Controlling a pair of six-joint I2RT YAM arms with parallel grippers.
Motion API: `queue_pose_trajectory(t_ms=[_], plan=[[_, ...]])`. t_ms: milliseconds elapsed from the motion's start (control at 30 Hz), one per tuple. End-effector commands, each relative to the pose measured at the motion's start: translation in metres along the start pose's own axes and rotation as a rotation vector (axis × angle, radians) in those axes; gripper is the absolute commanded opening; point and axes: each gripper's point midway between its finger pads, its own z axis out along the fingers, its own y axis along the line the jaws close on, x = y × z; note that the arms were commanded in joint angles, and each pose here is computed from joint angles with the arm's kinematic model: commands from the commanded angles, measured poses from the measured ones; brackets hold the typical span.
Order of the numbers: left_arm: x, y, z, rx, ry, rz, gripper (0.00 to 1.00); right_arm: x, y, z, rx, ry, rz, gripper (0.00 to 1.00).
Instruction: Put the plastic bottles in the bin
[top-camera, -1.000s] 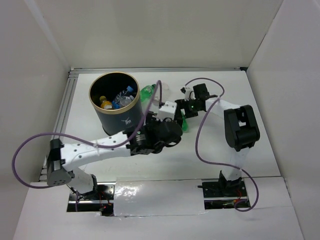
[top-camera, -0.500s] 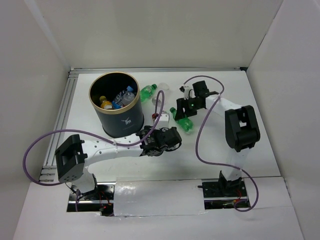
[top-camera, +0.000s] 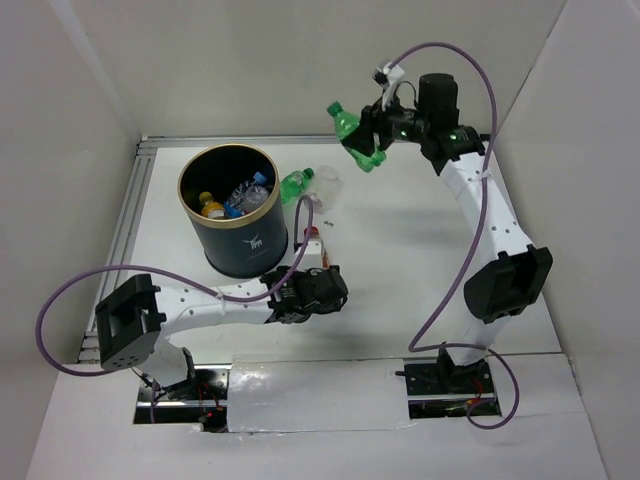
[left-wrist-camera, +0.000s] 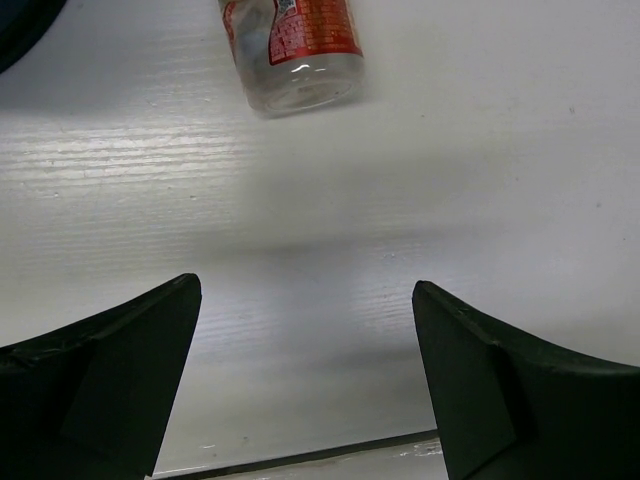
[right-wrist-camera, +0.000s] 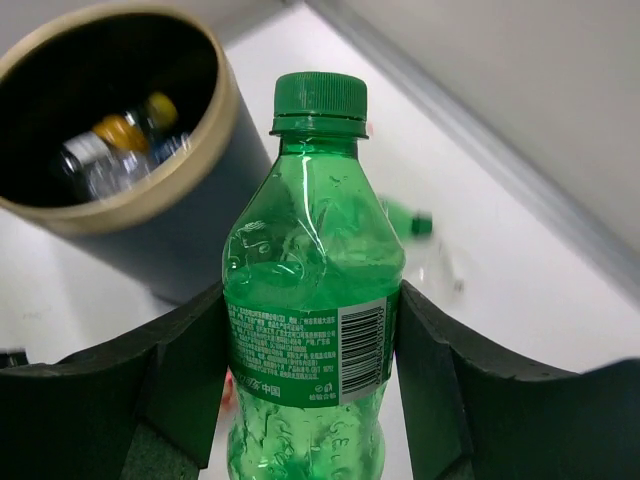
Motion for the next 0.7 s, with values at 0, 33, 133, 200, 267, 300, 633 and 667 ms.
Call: queue_pose_trajectory(t_ms=[0, 33, 133, 200, 267, 300, 633, 667], plan=[[-0.007, -0.019, -0.011, 0.091, -0.031, -0.038, 1.00, -0.070, 0.040, 0.025, -0.119, -0.181, -0.097, 0.06], [-0.008, -0.018, -0.011, 0.086, -0.039, -0.039, 1.00, -0.070, 0.041, 0.025, -0.121, -0.180, -0.083, 0.06], [-0.001, -0.020, -0.013, 0.092, -0.039, 0.012, 1.00, -0.099, 0.083, 0.046, -0.221, -0.255, -0.107, 0.07], [0.000, -0.024, -0.013, 0.094, -0.045, 0.018, 1.00, -0.113, 0.120, 0.057, -0.307, -0.295, -0.125, 0.07], [0.002, -0.023, -0.015, 0.086, -0.046, 0.019, 1.00, -0.117, 0.142, 0.074, -0.358, -0.320, -0.141, 0.09], [0.003, -0.020, -0.015, 0.079, -0.042, 0.025, 1.00, -0.124, 0.168, 0.077, -0.407, -0.338, -0.157, 0.09], [-0.018, -0.017, -0.013, -0.012, -0.108, -0.002, 1.00, -0.087, 0.199, 0.159, -0.451, -0.276, -0.076, 0.84], [-0.021, -0.019, -0.012, -0.021, -0.116, 0.002, 1.00, -0.085, 0.188, 0.159, -0.422, -0.267, -0.065, 0.95]])
